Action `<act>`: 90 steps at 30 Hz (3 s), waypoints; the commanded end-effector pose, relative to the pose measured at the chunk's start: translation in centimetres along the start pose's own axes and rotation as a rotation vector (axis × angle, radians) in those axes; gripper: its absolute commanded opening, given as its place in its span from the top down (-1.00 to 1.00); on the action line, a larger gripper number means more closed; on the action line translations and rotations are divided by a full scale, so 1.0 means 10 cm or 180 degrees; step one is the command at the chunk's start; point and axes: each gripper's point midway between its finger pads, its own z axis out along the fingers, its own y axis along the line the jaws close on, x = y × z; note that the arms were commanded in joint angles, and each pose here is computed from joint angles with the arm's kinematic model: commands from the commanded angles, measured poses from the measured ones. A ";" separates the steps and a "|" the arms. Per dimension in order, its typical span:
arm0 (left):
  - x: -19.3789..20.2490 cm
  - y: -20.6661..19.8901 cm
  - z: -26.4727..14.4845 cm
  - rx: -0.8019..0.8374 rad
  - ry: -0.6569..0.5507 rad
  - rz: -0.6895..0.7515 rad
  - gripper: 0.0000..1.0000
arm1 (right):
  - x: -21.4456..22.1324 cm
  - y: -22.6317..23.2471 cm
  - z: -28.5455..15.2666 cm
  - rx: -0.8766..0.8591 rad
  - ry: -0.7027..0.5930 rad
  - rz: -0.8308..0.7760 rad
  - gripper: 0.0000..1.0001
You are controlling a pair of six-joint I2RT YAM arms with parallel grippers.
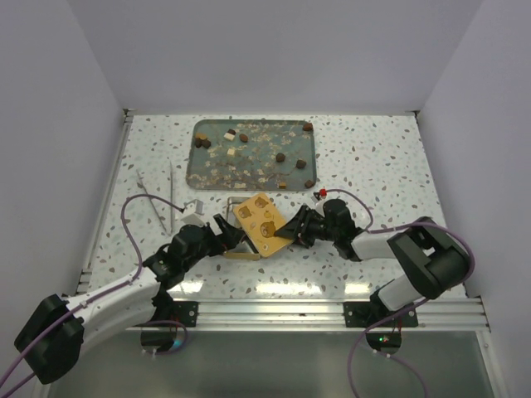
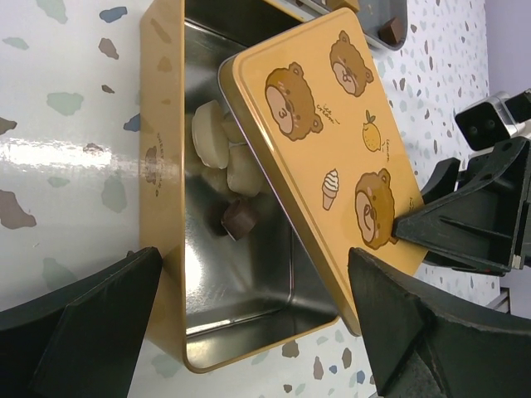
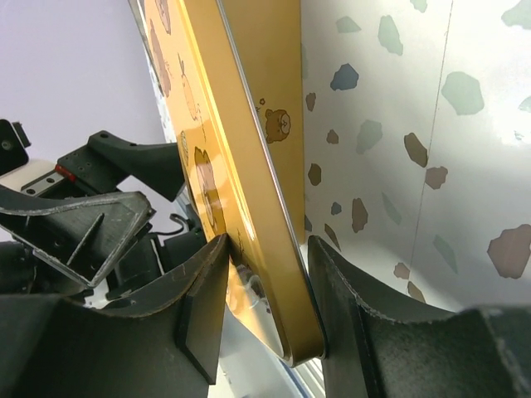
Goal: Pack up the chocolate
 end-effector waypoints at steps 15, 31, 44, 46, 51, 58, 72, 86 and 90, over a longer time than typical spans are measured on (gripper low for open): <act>-0.04 -0.38 0.00 0.0507 0.0029 -0.0132 -1.00 | -0.08 -0.09 -0.06 0.0485 -0.0217 0.0080 0.11; 0.08 -0.57 0.07 0.0682 0.0176 -0.0111 -1.00 | 0.15 -0.33 0.05 0.0786 0.0033 0.0220 0.05; 0.11 -0.68 0.12 0.0711 0.0240 -0.0040 -1.00 | 0.14 -0.27 0.15 0.0827 -0.0014 0.0256 0.02; 0.10 -0.68 0.13 0.0685 0.0234 -0.0024 -1.00 | 0.15 -0.27 0.16 0.0845 0.0003 0.0230 -0.04; 0.11 -0.67 0.14 0.0669 0.0245 -0.0018 -1.00 | 0.18 -0.23 0.22 0.0863 0.0055 0.0142 -0.08; 0.10 -0.67 0.13 0.0680 0.0241 -0.0003 -1.00 | 0.18 -0.10 0.26 0.0806 0.0061 0.0002 -0.08; 0.07 -0.72 0.16 0.0666 0.0234 0.0066 -1.00 | 0.16 0.06 0.19 0.0867 0.0067 -0.0302 -0.13; 0.04 -0.56 0.14 0.0407 0.0187 0.0032 -1.00 | 0.15 0.15 0.20 0.0873 0.0077 -0.0503 -0.17; -0.03 -0.52 0.13 0.0288 0.0086 0.0039 -1.00 | 0.17 0.17 0.24 0.0873 0.0099 -0.0516 -0.20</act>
